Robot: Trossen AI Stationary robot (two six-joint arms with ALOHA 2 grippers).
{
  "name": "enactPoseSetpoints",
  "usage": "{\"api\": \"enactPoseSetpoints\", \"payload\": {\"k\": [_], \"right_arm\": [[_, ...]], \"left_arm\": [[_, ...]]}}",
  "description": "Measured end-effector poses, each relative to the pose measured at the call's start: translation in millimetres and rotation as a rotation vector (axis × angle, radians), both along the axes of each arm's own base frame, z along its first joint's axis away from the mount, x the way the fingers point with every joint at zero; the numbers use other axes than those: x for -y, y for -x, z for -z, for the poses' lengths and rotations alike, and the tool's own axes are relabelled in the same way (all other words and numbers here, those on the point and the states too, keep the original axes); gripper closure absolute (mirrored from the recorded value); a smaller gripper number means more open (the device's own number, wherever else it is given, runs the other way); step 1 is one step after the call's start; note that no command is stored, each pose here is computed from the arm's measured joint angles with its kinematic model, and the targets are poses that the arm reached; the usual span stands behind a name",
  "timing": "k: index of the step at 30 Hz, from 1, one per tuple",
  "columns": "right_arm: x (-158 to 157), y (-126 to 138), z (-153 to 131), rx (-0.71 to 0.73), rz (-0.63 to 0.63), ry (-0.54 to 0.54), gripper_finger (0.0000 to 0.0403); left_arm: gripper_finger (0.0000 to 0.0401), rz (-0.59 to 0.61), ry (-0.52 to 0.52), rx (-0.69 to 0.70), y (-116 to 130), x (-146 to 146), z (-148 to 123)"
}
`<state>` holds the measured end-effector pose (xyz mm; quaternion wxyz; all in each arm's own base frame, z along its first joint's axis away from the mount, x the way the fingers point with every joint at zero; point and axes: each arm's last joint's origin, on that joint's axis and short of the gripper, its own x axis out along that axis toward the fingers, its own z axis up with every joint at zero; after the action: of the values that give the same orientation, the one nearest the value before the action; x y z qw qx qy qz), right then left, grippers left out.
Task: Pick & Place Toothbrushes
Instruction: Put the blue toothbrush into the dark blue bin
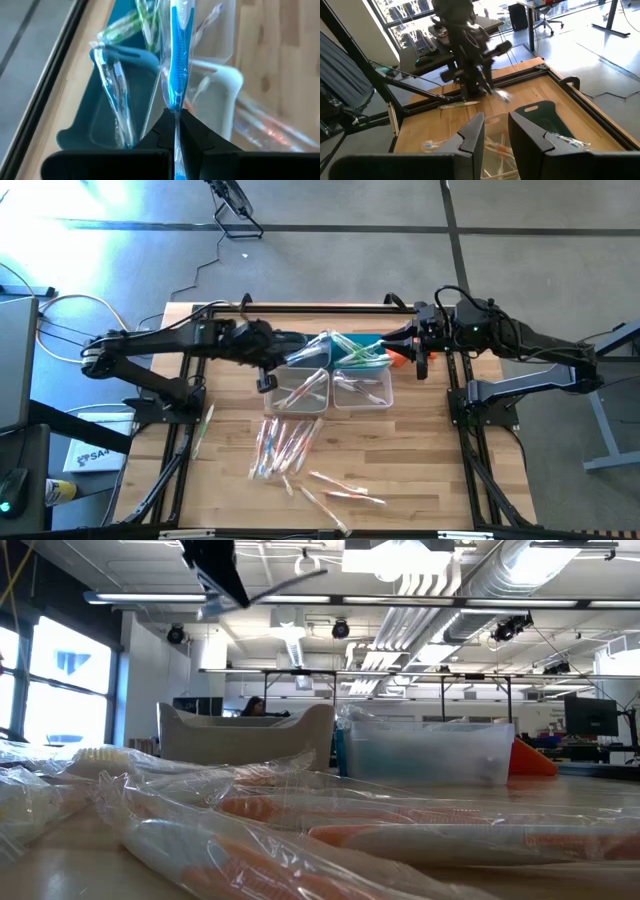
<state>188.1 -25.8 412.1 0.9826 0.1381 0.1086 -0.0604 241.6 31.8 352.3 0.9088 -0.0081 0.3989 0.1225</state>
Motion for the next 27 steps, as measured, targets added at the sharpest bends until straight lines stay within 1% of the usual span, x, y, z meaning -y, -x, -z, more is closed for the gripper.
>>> {"api": "enactPoseSetpoints", "payload": {"k": [5,7,10,14,19,22,25,27], "right_arm": [[0,0,0,-0.002,0.0,0.0,0.0322],[0,0,0,-0.002,-0.001,0.0,0.0322],[0,0,0,-0.002,0.0,0.0,0.0322],[0,0,0,-0.003,-0.002,0.007,0.0322],[0,0,0,-0.007,-0.009,0.041,0.0322],[0,0,0,-0.007,-0.01,0.043,0.0322],[0,-1,1,-0.011,-0.002,0.044,0.0322],[0,-1,1,-0.014,-0.002,0.044,0.0322]], "left_arm": [[0.0399,0.024,-0.009,-0.092,-15,-23,18],[0.0399,0.027,0.001,-0.119,-20,-32,25],[0.0399,0.0,0.033,-0.144,-24,-48,35],[0.0399,-0.044,0.056,-0.144,-25,-70,41],[0.0399,0.015,0.043,-0.112,-21,-91,41],[0.0399,0.024,0.019,-0.08,-21,-100,40],[0.0399,0.051,0.001,-0.081,-19,-108,41],[0.0399,0.093,-0.005,-0.087,-20,-111,44]]}}
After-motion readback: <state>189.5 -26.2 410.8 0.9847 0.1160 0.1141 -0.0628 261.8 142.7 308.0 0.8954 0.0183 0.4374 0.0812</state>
